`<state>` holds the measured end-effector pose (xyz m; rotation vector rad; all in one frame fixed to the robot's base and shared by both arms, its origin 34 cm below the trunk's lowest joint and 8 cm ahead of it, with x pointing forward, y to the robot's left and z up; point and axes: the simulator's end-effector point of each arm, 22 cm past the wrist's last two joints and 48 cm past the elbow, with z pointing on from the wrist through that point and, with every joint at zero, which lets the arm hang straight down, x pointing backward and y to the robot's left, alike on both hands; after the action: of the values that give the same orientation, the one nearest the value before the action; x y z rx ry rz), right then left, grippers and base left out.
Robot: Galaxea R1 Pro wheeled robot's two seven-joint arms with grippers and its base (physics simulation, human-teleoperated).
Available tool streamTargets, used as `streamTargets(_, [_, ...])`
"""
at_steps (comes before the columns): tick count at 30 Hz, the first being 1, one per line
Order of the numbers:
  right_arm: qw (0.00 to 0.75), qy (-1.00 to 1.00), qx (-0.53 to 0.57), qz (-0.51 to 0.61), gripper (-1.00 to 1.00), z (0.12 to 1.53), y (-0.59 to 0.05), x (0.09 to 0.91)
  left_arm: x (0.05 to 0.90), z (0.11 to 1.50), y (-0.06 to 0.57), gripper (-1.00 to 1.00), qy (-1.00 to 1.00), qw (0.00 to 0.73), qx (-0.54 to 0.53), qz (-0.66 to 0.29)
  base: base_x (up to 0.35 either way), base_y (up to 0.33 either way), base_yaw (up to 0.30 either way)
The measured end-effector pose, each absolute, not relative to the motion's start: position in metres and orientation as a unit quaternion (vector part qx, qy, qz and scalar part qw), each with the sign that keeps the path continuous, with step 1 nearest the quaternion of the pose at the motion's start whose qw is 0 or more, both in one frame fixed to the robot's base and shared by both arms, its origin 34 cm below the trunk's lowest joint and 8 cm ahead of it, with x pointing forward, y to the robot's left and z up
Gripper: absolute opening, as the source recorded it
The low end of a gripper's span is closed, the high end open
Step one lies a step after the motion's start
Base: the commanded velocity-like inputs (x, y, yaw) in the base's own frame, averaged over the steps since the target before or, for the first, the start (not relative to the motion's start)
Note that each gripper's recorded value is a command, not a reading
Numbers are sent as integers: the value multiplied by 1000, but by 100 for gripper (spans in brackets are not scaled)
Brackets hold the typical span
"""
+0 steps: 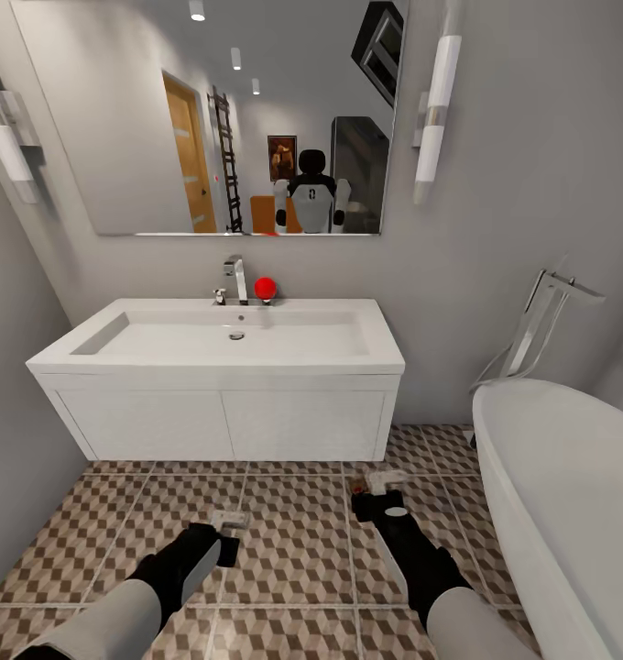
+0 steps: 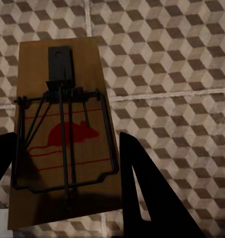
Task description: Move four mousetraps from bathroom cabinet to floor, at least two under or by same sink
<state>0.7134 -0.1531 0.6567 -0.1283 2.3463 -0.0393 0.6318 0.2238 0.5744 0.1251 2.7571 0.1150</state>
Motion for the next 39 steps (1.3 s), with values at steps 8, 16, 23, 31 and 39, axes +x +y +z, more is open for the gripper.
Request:
streamTargets(8, [343, 938, -53, -21, -100, 640, -151, 696, 667, 608, 210, -100, 971, 231, 51, 26, 0, 0, 0])
streamTargets(16, [347, 936, -54, -20, -100, 643, -150, 698, 700, 643, 200, -100, 958, 282, 55, 12, 0, 0, 0])
streamTargets(23, [347, 936, -54, -21, -100, 643, -151, 699, 714, 664, 173, -100, 949, 309, 64, -10, 0, 0, 0])
streamTargets(31, [355, 933, -53, -21, -100, 650, -151, 704, 716, 669, 162, -100, 947, 314, 66, -16, 0, 0, 0])
streamTargets(39, [367, 929, -50, -20, -100, 660, -151, 712, 718, 673, 160, -100, 946, 318, 66, -17, 0, 0, 0])
